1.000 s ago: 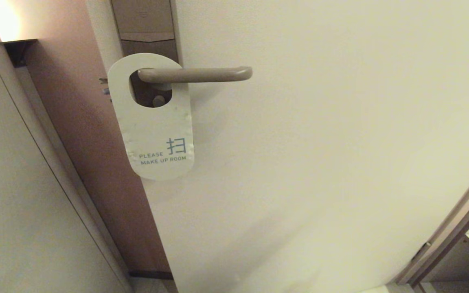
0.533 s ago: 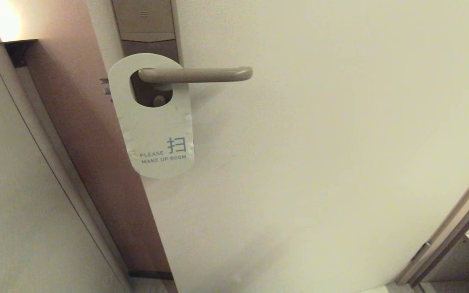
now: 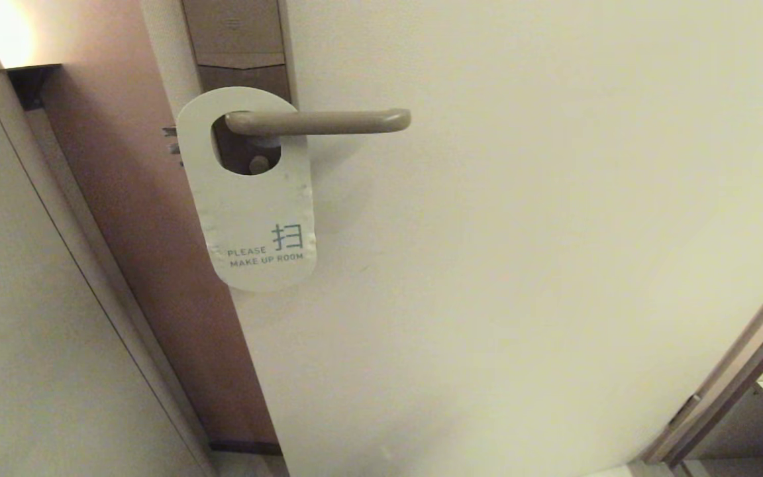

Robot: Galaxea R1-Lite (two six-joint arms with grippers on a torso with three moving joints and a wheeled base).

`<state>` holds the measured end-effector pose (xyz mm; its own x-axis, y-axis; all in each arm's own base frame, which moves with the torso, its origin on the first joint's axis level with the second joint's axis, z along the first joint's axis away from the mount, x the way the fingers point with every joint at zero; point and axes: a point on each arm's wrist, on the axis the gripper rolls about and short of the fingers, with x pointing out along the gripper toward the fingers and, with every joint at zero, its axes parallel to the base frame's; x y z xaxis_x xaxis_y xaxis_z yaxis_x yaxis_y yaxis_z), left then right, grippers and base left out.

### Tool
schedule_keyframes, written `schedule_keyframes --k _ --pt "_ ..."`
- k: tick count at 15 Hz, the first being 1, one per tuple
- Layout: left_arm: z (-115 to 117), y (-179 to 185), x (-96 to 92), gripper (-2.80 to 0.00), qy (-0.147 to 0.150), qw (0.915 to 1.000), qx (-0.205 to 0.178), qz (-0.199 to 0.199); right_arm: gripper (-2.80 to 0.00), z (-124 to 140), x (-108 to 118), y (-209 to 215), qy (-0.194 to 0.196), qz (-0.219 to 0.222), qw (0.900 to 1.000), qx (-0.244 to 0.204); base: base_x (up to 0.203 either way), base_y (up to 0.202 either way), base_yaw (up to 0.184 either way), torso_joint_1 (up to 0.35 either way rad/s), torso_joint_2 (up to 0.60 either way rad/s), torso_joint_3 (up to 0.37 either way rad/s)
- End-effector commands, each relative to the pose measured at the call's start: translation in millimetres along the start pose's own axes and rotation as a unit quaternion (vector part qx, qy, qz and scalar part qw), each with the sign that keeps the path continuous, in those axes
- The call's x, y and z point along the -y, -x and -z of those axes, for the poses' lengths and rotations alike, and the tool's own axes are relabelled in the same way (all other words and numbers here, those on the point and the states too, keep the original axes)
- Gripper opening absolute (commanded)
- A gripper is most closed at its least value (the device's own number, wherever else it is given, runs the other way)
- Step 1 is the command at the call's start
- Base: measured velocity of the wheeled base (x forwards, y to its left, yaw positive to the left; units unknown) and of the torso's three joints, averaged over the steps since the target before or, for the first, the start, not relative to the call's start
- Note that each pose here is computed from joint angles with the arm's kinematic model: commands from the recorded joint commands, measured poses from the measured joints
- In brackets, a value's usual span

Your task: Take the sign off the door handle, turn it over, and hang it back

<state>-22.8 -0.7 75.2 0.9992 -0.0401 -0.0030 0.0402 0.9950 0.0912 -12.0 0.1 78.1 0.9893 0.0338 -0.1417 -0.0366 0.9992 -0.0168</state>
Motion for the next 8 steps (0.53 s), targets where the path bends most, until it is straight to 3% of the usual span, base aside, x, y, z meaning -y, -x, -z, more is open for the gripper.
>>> schedule_keyframes --k 1,3,8 --pt "0.0 0.0 0.0 -2.8 0.0 1.0 0.0 0.0 -2.8 2.2 -0.2 5.4 0.001 0.003 0.999 0.036 0.0 0.0 0.0 0.0 0.0 0.0" --pt "0.0 0.0 0.0 -2.8 0.0 1.0 0.0 0.0 -2.8 4.3 -0.4 9.9 -0.005 0.006 0.998 0.067 0.0 0.0 0.0 0.0 0.0 0.0" --pt "0.0 0.0 0.0 -2.8 0.0 1.0 0.0 -0.001 -2.8 4.5 -0.4 10.3 -0.01 0.007 0.998 0.069 0.0 0.0 0.0 0.0 0.0 0.0"
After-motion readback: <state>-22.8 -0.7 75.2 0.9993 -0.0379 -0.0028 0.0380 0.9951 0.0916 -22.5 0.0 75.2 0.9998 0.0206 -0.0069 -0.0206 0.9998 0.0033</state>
